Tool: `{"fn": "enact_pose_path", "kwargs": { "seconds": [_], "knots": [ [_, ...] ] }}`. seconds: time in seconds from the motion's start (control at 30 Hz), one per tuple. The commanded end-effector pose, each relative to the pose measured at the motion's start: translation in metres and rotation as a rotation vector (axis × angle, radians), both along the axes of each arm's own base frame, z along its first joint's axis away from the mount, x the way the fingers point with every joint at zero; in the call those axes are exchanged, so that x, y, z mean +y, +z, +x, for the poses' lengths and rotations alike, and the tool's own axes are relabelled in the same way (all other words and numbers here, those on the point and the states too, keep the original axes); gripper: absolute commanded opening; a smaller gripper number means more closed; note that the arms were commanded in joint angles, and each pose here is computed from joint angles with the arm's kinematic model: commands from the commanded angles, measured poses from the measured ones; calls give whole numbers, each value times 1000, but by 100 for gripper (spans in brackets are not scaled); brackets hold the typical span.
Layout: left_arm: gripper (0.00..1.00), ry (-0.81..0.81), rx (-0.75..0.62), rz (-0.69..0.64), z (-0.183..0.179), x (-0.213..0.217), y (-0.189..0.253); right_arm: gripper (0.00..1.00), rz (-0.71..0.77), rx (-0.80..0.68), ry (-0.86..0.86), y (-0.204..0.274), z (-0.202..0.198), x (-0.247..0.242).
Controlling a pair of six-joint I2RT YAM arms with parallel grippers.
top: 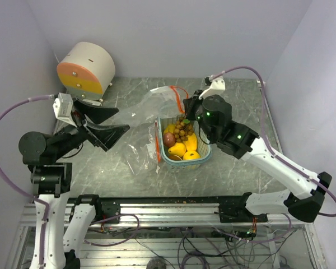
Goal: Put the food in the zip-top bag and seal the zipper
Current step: Open the zipper of the food storage bag.
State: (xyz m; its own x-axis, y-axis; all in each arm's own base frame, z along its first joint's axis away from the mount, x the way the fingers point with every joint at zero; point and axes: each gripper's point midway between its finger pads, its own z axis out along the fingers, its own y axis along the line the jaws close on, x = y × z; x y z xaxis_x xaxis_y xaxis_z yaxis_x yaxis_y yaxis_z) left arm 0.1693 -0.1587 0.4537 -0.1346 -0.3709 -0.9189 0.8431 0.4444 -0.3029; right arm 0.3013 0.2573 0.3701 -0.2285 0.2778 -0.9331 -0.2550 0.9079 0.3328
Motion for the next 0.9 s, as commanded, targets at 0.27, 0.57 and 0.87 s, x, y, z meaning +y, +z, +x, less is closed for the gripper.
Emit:
{"fn": "enact_pose_path", "kwargs": {
  "seconds": [0.27,0.57,0.87],
  "knots": [
    [73,74,82,5,-4,7,-18,0,83,19,59,10,3,13],
    [76,50,148,-133,13,5,-26,0,175,82,261,3,-2,72],
    [82,170,199,-154,56,18,-31,0,177,100,312,-7,1,96]
  ]
}}
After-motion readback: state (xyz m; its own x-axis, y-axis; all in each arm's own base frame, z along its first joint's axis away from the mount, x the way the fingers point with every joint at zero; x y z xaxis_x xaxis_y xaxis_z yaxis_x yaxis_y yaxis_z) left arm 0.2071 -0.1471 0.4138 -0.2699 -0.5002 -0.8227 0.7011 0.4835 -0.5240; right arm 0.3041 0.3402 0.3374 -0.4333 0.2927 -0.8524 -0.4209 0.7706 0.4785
